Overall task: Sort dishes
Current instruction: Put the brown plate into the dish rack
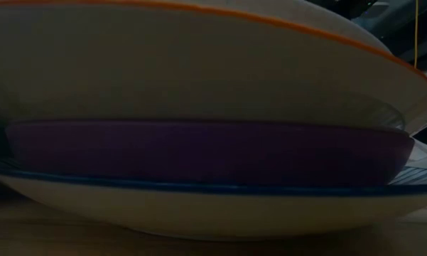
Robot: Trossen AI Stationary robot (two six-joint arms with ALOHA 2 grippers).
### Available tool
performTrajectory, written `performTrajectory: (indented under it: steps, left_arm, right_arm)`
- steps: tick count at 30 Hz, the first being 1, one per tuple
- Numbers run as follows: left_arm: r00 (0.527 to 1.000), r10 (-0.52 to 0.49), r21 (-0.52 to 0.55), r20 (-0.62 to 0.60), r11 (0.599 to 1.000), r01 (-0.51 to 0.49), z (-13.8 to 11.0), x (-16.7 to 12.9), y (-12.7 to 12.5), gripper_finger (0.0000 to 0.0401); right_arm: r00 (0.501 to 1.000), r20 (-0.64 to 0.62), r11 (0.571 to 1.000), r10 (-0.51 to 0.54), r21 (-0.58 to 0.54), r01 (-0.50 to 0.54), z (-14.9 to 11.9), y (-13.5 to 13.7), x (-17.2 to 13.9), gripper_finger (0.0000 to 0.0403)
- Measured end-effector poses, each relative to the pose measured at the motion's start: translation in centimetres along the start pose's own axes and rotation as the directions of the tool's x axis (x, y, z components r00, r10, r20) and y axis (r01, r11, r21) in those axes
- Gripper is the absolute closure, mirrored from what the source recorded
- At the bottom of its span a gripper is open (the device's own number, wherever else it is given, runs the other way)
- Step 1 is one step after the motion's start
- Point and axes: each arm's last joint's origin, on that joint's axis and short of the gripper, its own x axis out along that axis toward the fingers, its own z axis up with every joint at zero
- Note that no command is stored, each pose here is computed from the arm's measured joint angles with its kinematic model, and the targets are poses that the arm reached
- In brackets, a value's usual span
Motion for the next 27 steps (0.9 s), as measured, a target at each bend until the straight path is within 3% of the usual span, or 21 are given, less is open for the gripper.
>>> performTrajectory:
  steps: [15, 27]
  left_arm:
    - [0.999, -0.043, 0.005, -0.03, 0.999, 0.043, -0.6, -1.9, -0.7, 0.0301]
    - [1.0, -0.019, 0.031, -0.022, 0.999, 0.02, -0.6, -1.5, -0.5, 0.0301]
  right_arm:
    - [1.0, 0.006, 1.0, 0.005, -0.001, -0.005, 0.1, 0.0, 0.0, 0.0306]
    - [0.998, 0.008, 0.998, 0.06, 0.033, -0.06, 0.0, 0.1, 0.0, 0.0306]
